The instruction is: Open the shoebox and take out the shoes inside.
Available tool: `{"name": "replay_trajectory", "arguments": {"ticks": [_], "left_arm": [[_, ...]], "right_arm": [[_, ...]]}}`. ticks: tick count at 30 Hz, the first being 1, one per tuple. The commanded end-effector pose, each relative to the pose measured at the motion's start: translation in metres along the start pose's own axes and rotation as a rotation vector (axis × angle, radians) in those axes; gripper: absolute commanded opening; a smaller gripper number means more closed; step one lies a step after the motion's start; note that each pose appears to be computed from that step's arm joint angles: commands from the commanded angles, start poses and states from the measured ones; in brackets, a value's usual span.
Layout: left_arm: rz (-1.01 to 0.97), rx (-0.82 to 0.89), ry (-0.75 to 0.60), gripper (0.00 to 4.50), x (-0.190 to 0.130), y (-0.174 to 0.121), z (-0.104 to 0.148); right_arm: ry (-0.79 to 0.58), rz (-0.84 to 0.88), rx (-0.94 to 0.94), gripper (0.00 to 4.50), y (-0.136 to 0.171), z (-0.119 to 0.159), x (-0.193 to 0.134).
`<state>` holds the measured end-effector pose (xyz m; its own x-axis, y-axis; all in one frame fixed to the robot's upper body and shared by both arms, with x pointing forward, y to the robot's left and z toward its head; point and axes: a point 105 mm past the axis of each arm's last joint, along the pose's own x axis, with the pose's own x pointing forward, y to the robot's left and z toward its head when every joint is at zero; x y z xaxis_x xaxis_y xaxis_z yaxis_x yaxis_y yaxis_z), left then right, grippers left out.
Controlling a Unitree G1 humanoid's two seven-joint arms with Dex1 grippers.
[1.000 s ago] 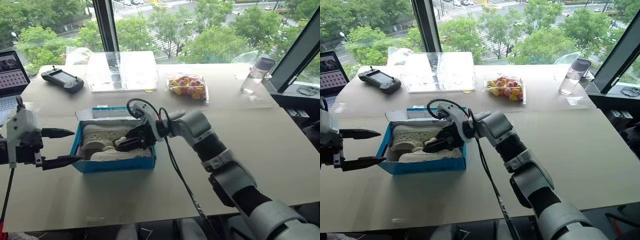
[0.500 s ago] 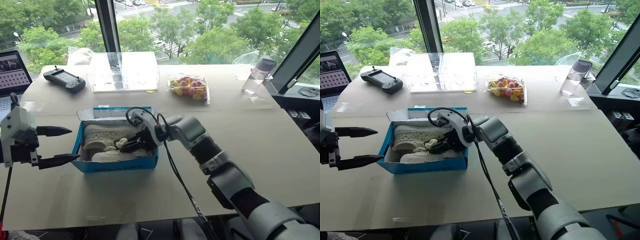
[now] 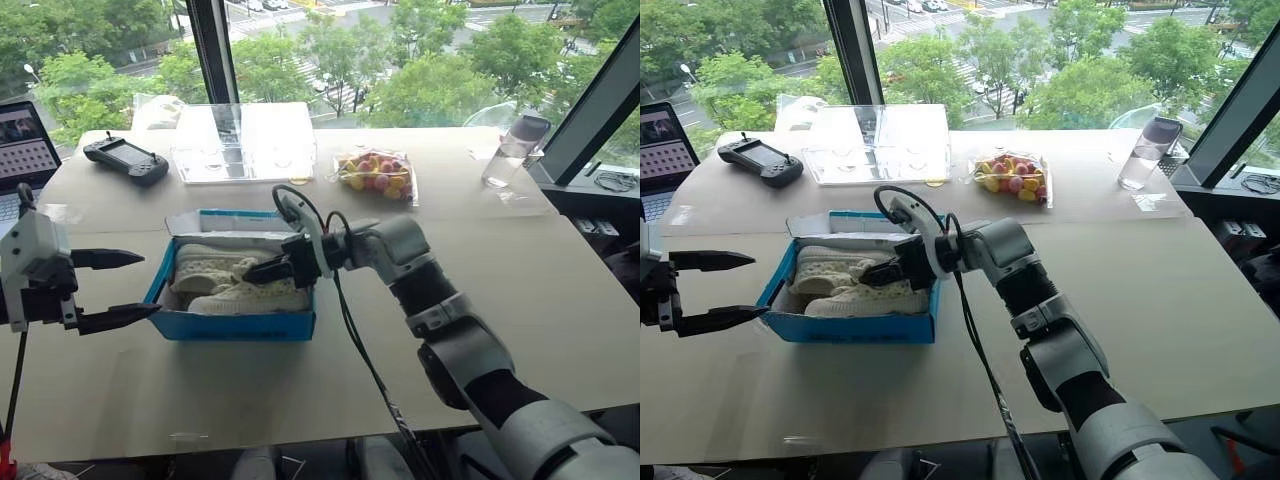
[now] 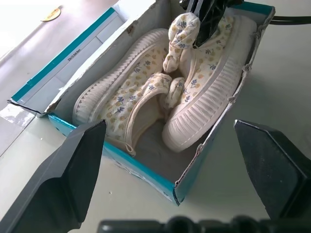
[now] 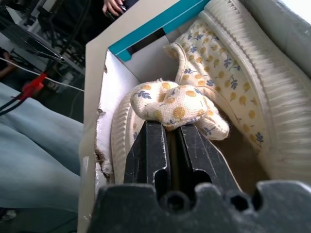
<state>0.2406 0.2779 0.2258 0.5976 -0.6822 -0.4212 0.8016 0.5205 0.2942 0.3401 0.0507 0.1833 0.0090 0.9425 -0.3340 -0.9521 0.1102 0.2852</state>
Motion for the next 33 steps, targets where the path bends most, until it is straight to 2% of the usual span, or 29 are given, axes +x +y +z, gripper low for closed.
{"name": "replay_trajectory", "arguments": {"ticks": [1,2,4,6,10,13,15,17,18,20,21,22,24,26,29,31,32,33], "left_arm": [[0.007,0.041,-0.015,4.5,-0.001,0.001,0.007],[0.006,0.042,-0.013,4.5,-0.001,0.001,0.007],[0.005,0.041,-0.015,4.5,0.0,0.001,0.007],[0.002,0.046,-0.009,4.5,0.001,0.001,0.005],[-0.002,0.048,-0.004,4.5,0.001,0.0,0.003],[-0.004,0.048,-0.006,4.5,0.002,0.001,0.004],[-0.006,0.048,-0.009,4.5,0.003,0.001,0.004],[-0.007,0.046,-0.015,4.5,0.005,0.001,0.005],[-0.008,0.047,-0.015,4.5,0.006,0.0,0.004],[-0.011,0.046,-0.015,4.5,0.006,-0.001,0.005],[-0.012,0.045,-0.015,4.5,0.006,-0.001,0.005],[-0.012,0.045,-0.014,4.5,0.006,-0.001,0.005],[-0.011,0.046,-0.011,4.5,0.005,-0.001,0.005],[-0.001,0.048,-0.007,4.5,0.003,0.002,0.006],[0.004,0.051,-0.005,4.5,0.003,0.003,0.007],[0.0,0.052,-0.003,4.5,0.004,0.003,0.007],[-0.002,0.052,-0.003,4.5,0.005,0.003,0.007],[-0.005,0.051,-0.006,4.5,0.006,0.002,0.007]], "right_arm": [[-0.076,0.009,-0.101,0.03,0.005,0.03,-0.016],[-0.068,-0.004,-0.144,0.03,0.003,0.029,-0.018],[-0.086,0.189,-0.202,0.03,0.032,0.03,-0.03],[-0.05,0.162,-0.286,0.03,0.029,0.027,-0.035],[0.137,0.167,-0.477,0.03,0.022,-0.005,-0.055],[0.033,0.217,-0.401,0.03,0.029,0.015,-0.063],[-0.013,0.163,-0.376,0.03,0.02,0.025,-0.062],[-0.008,0.147,-0.379,0.03,0.014,0.022,-0.062],[-0.017,0.064,-0.409,0.03,0.004,0.024,-0.058],[-0.097,0.084,-0.334,0.03,0.008,0.034,-0.057],[-0.098,0.078,-0.347,0.03,0.007,0.034,-0.057],[-0.077,0.0,-0.393,0.03,-0.002,0.033,-0.056],[-0.12,-0.033,-0.344,0.03,-0.008,0.039,-0.058],[-0.087,-0.072,-0.354,0.03,-0.013,0.034,-0.061],[-0.111,0.034,-0.31,0.03,0.004,0.033,-0.065],[-0.069,-0.104,-0.38,0.03,-0.014,0.029,-0.063],[-0.074,-0.12,-0.361,0.03,-0.016,0.028,-0.063],[-0.079,-0.048,-0.351,0.03,-0.005,0.026,-0.064]]}}
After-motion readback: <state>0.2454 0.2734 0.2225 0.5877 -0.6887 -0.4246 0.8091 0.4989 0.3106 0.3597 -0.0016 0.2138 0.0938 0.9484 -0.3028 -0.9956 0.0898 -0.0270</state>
